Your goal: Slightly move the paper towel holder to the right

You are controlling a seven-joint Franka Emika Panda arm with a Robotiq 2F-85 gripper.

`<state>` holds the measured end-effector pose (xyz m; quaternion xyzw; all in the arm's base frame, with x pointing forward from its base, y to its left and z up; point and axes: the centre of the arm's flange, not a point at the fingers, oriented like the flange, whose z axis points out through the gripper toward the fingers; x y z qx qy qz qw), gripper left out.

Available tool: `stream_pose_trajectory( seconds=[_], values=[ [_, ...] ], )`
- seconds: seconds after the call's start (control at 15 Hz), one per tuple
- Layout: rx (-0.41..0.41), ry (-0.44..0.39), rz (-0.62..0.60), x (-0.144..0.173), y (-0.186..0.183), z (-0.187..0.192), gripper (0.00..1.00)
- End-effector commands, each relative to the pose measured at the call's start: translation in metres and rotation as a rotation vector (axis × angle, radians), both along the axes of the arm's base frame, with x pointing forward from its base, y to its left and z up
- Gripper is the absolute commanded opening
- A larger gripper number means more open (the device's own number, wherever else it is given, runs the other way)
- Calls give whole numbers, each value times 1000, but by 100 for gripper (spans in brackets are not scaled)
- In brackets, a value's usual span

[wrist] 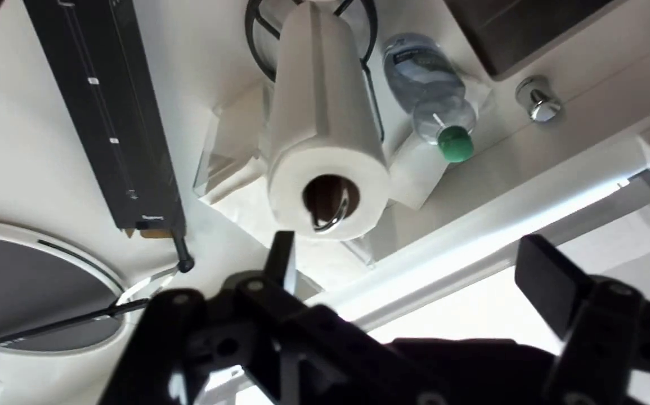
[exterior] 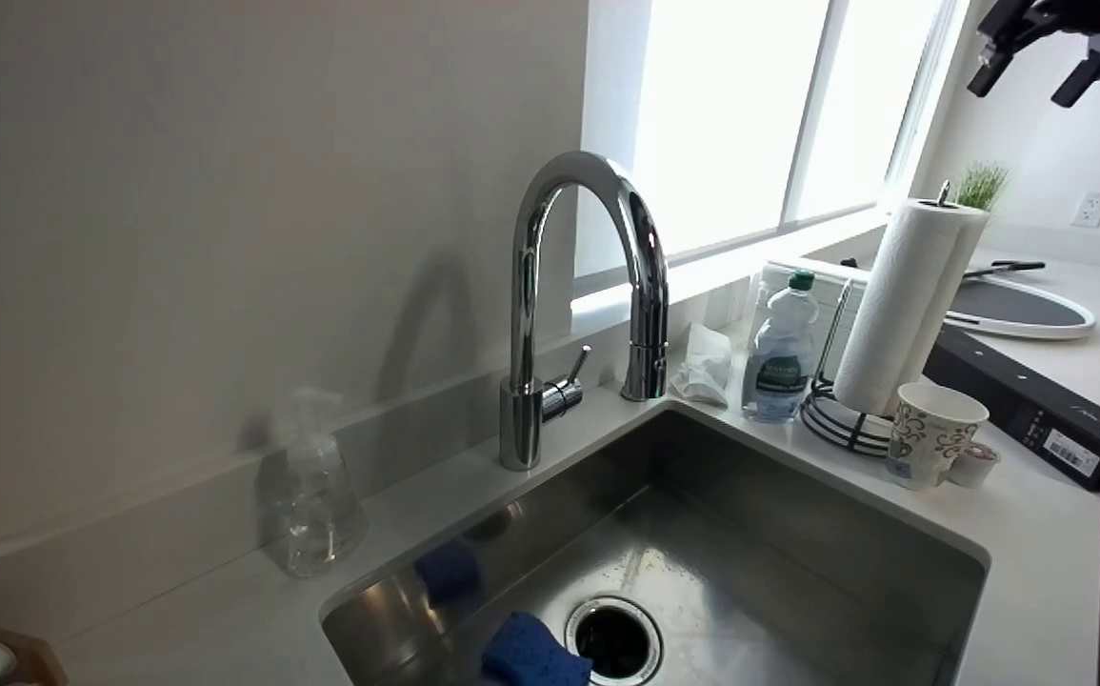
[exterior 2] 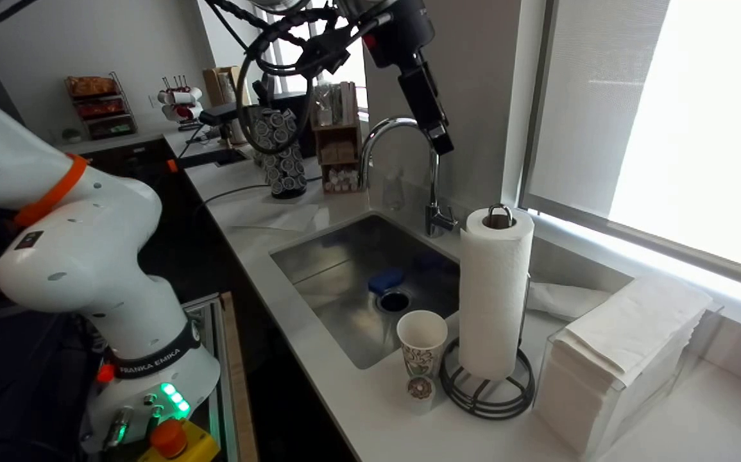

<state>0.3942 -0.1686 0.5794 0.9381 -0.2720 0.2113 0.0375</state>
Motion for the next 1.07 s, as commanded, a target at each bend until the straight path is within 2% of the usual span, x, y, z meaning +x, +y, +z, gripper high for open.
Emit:
stream_pose_trajectory(
  seconds=[0.0, 0.07, 0.13, 0.27, 0.47, 0.67, 0.8, 1.0],
  values=[
    [54, 41, -187, 28, -30, -2, 100],
    [134, 45, -167, 30, -35, -6, 100],
    [52, 14, -127, 13, -25, -7, 100],
    [90, 33, -145, 21, -34, -13, 100],
    [98, 34, -150, 26, -35, -12, 100],
    [94, -13, -350, 42, -57, -21, 100],
    [117, -5, -452, 46, -68, -29, 100],
    [158, 19, -536, 58, -78, -42, 100]
  ],
)
